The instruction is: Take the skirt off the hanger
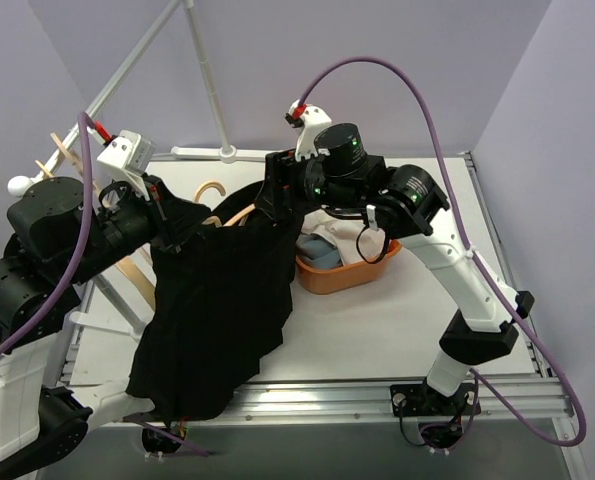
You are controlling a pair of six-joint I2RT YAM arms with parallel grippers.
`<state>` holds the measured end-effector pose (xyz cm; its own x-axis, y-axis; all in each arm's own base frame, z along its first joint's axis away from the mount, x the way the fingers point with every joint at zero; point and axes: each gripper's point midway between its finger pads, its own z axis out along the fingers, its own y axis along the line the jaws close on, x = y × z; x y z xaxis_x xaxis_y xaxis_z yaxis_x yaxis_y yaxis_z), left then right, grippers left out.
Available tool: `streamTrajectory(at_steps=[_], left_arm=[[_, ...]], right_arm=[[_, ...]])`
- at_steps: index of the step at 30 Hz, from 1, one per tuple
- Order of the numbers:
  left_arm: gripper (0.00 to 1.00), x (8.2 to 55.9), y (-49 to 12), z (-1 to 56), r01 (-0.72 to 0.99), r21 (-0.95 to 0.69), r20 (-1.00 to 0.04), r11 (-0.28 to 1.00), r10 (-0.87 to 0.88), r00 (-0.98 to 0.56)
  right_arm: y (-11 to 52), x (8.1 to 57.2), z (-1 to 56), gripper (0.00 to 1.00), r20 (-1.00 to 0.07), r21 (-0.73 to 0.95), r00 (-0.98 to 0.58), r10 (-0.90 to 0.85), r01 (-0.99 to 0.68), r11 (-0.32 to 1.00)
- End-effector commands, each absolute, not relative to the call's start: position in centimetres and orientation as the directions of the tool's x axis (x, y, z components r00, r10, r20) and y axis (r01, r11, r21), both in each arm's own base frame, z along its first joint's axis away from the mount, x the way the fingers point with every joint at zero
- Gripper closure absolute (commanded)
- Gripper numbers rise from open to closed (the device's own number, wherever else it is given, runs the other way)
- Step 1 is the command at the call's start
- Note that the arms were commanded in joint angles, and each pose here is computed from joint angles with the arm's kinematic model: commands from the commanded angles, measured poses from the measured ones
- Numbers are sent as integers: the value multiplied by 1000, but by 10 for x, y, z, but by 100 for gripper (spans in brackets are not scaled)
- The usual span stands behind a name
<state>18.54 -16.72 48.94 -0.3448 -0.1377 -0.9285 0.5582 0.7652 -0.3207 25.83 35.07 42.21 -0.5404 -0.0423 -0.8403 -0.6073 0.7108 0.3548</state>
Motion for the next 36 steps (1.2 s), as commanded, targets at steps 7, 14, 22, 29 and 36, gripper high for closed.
streamTrajectory(at_steps=[7, 14, 22, 29, 36], left_arm=[[98, 179, -173, 530, 644, -299, -954, 704, -208, -216], [98, 168, -183, 539, 719, -278, -960, 637, -206, -188], [98, 135, -179, 555, 807, -222, -964, 547, -246, -99], [98, 105, -172, 560, 859, -179, -963, 479, -264, -53], [98, 114, -153, 563, 796, -211, -948, 567, -317, -26]], right_arm=[[314, 283, 404, 50, -844, 238, -530, -76, -498, 834], [298, 308, 399, 87, -849, 223, -526, -51, -444, 868], [268, 334, 386, 100, -846, 162, -532, -44, -334, 929], [236, 355, 359, 100, -810, 158, -586, -28, -264, 951], [248, 339, 351, 100, -798, 239, -603, -23, -350, 906]])
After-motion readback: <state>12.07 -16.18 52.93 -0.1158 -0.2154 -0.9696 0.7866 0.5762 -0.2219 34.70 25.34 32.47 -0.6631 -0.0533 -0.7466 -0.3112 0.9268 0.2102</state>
